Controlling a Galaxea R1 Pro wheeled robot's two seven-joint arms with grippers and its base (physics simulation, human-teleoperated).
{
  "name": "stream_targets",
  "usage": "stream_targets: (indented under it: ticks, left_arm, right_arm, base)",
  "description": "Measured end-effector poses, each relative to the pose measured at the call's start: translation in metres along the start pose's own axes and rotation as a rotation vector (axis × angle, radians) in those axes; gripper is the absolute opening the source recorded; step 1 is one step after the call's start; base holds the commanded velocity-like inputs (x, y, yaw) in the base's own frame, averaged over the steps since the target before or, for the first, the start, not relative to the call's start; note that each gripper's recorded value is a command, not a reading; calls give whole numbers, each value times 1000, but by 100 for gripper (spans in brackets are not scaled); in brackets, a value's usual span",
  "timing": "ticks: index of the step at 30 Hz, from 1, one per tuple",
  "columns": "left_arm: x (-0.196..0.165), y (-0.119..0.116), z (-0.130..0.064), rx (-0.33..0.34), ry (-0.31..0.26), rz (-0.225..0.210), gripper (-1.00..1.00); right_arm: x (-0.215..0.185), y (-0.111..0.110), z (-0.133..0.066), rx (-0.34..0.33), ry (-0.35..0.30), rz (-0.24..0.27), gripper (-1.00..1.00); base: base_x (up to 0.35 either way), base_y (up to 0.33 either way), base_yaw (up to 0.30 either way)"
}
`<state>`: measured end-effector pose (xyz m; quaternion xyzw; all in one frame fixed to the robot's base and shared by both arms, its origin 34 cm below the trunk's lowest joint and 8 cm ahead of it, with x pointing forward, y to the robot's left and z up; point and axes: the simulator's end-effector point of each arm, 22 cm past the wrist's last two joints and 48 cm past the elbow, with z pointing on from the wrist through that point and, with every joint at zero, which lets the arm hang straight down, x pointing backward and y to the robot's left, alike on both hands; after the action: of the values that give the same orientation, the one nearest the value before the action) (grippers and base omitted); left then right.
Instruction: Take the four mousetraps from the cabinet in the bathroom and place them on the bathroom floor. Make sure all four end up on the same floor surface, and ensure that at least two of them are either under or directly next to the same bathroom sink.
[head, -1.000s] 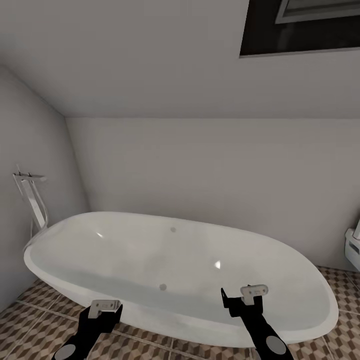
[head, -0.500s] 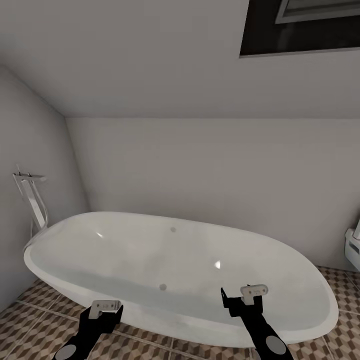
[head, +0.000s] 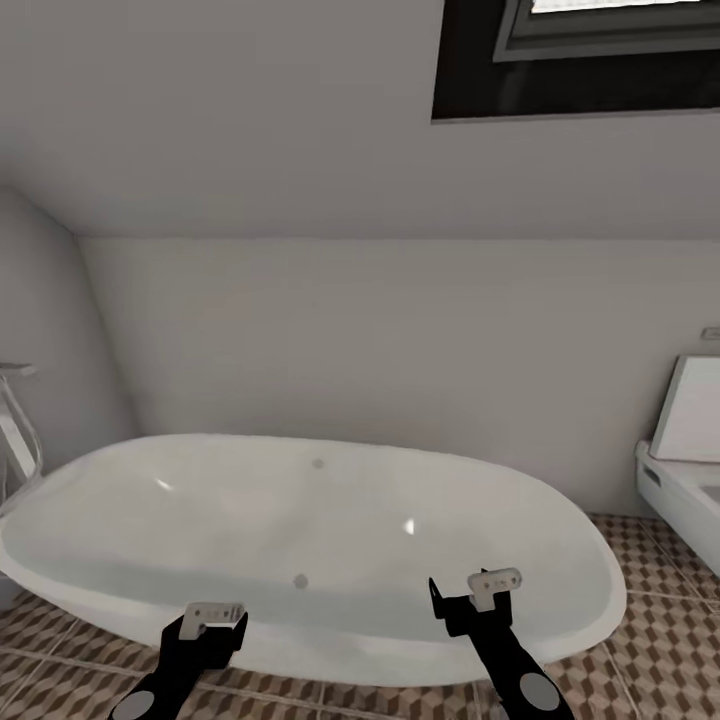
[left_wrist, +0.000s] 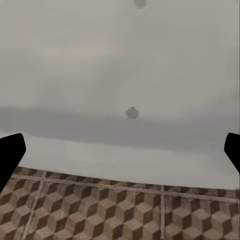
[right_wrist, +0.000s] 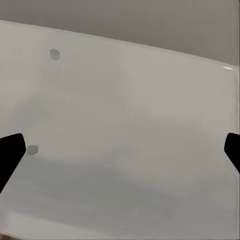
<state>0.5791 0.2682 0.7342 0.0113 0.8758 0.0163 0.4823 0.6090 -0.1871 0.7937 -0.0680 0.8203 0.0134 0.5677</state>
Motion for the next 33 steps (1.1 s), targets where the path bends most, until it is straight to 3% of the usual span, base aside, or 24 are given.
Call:
stream_targets:
  ticks: [33]
  left_arm:
    - [-12,0,-5,-1,-30,0,100]
  right_arm:
    - [-14,-2,-5,6,-31,-4,100]
  base:
    - [0,0,-276]
